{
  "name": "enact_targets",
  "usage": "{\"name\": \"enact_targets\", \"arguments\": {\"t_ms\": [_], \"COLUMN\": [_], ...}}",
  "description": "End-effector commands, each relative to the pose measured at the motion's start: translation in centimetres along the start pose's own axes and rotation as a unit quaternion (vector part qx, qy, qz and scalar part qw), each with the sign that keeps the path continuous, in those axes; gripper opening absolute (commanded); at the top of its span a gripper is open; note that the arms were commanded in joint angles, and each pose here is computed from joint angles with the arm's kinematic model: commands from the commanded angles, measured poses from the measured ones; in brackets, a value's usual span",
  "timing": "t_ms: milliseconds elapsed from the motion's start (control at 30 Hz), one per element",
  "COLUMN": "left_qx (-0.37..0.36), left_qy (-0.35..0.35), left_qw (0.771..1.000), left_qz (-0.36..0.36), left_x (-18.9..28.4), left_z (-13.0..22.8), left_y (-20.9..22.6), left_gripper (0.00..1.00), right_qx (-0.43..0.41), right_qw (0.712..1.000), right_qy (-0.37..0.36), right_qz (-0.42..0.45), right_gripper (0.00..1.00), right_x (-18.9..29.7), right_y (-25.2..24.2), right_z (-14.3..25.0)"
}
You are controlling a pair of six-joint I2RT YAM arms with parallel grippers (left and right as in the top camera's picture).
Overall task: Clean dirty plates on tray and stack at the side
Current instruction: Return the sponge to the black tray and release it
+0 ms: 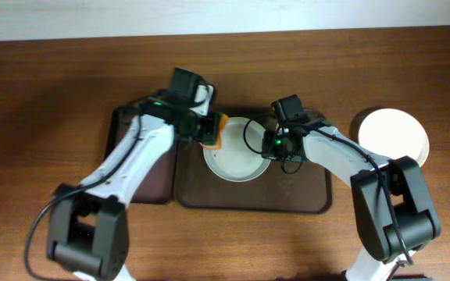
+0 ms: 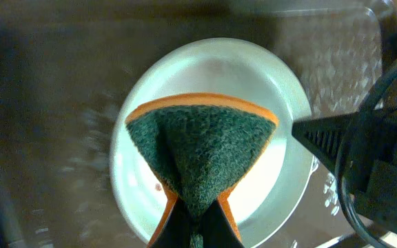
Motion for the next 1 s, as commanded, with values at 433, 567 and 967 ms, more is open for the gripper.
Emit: {"name": "enact_targets", "arguments": {"t_ms": [433, 567, 967], "left_qx": [0.024, 0.021, 0.017], "left_qy": [0.039, -0.005, -0.02], "left_qw": [0.98, 0.984, 0.959], "left_qz": [-0.192, -0.174, -0.283], "left_x": [-6.0, -2.9, 6.3], "left_z": [2.2, 0.8, 0.8], "left_y": [3.9, 2.5, 8.1], "left_gripper": [0.0, 0.0, 0.0], "right_qx": [0.0, 0.0, 0.011], "right_qw": [1.0, 1.0, 0.999], "right_qy": [0.019, 0.021, 0.021], "right_qz": [0.021, 0.022, 0.021], "right_gripper": [0.04, 0.04, 0.04], "right_x": [-0.7, -0.7, -0.7], "right_y": [-1.0, -1.0, -1.0], "right_z": [0.9, 1.0, 1.0]}}
Point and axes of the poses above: each gripper's point midway between its finger pads, its own x axis back along the fingers, its own y axis along the line the jaws close on, z = x × y, the point moved 6 cm from there along x, back along the fingers, and after that the axes turned 4 degrees about x, right-handed, at the moved point
